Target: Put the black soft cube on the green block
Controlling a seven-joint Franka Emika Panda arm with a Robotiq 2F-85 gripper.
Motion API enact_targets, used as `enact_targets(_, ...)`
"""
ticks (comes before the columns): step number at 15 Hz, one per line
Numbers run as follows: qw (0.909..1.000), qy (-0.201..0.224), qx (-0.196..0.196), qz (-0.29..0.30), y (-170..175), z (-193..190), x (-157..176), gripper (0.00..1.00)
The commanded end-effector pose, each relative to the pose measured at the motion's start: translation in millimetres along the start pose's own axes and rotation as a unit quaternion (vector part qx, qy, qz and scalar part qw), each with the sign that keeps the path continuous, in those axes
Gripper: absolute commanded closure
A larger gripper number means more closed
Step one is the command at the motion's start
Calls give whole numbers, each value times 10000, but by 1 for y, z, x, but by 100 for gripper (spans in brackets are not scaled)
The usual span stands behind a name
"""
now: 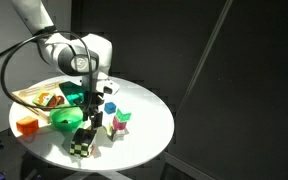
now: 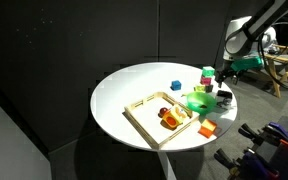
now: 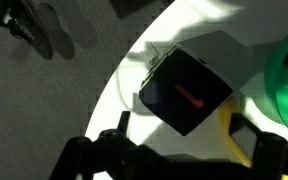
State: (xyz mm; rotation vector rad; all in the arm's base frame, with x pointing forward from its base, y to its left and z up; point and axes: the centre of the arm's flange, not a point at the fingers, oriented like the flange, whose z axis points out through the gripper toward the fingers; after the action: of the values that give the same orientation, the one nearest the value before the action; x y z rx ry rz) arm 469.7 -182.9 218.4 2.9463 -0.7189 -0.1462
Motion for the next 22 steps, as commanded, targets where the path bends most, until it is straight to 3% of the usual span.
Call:
enact_targets(1,9989,-24,23,467,3,1,2,0)
enact_targets(11,9903,-198,29,1372,1,27,-1,0)
enact_targets(22,9894,-119,82,1443,-9,39,8,0)
